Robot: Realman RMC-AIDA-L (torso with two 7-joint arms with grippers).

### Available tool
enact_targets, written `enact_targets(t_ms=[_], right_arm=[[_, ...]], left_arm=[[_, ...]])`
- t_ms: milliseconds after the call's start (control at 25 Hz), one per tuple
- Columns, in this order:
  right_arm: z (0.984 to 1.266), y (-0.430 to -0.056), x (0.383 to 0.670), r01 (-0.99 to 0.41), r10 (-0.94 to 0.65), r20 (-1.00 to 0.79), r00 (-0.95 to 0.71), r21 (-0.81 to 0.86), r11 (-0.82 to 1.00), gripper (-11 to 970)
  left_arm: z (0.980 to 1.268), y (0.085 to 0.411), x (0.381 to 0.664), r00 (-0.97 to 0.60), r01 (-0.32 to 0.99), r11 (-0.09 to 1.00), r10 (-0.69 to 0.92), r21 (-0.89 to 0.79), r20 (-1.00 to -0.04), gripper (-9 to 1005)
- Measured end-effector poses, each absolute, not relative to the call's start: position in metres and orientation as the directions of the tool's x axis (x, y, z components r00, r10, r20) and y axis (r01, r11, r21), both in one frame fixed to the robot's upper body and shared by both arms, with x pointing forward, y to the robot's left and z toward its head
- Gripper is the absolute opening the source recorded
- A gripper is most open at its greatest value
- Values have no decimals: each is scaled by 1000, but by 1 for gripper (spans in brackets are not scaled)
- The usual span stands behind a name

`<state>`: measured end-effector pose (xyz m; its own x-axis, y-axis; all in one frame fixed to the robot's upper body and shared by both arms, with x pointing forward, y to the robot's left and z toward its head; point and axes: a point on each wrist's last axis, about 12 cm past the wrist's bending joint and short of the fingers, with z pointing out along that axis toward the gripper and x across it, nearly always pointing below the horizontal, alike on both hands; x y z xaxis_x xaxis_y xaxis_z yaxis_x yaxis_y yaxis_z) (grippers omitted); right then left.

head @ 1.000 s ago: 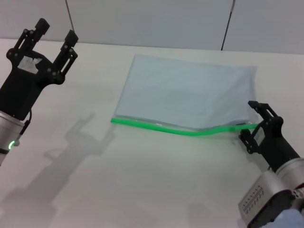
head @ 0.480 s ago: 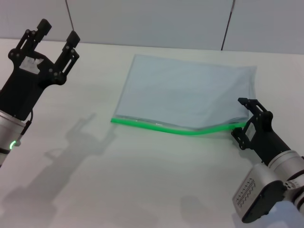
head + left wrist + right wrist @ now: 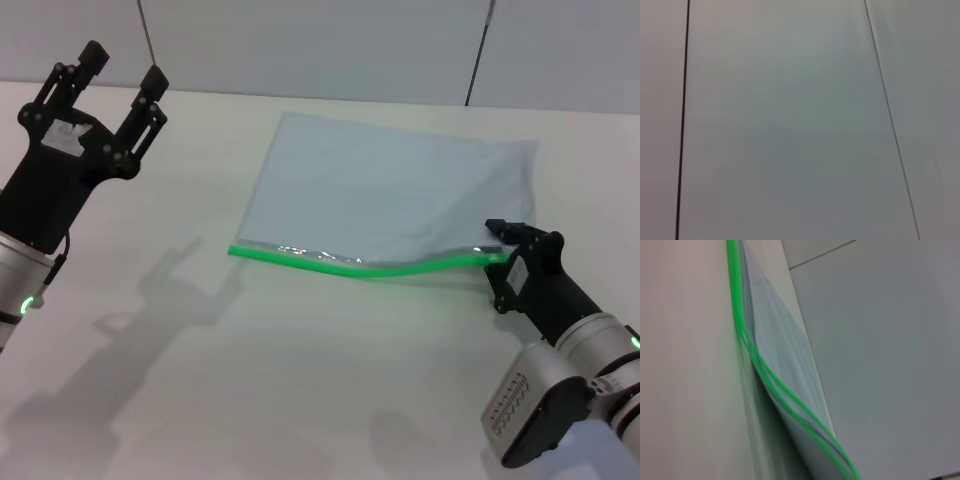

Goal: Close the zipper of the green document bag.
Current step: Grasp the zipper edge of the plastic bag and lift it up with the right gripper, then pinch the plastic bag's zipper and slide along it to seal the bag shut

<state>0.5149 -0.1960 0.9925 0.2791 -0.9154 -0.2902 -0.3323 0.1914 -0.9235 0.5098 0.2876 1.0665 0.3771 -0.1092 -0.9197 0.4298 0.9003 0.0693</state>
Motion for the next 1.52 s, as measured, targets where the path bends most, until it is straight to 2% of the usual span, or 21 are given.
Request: enact_targets(t_ms=[280,680,840,1160,1520], right_arm=[[995,-187,513,-336,-903,-314,291,-918,211,121],[1001,-177,514,-325,-886,-320,335,-922,210,78],[1003,-171,512,-319,-877,-324,354,-923,213,58],[1011,-152,509,-329,-839,-354,413,-917,225,47],[1019,-139,510,-327,-813,-374,447,-914,240,50]], left_arm=[[1066,288,510,377,429,900,-109,70,-920,677],[1065,287,511,367,432,898,-96,78,-925,677],[1062,279,516,332,479,872,-74,100,-940,676],[1052,252,530,282,604,755,95,254,-955,676],[1038,229,534,307,691,589,287,420,-907,676]])
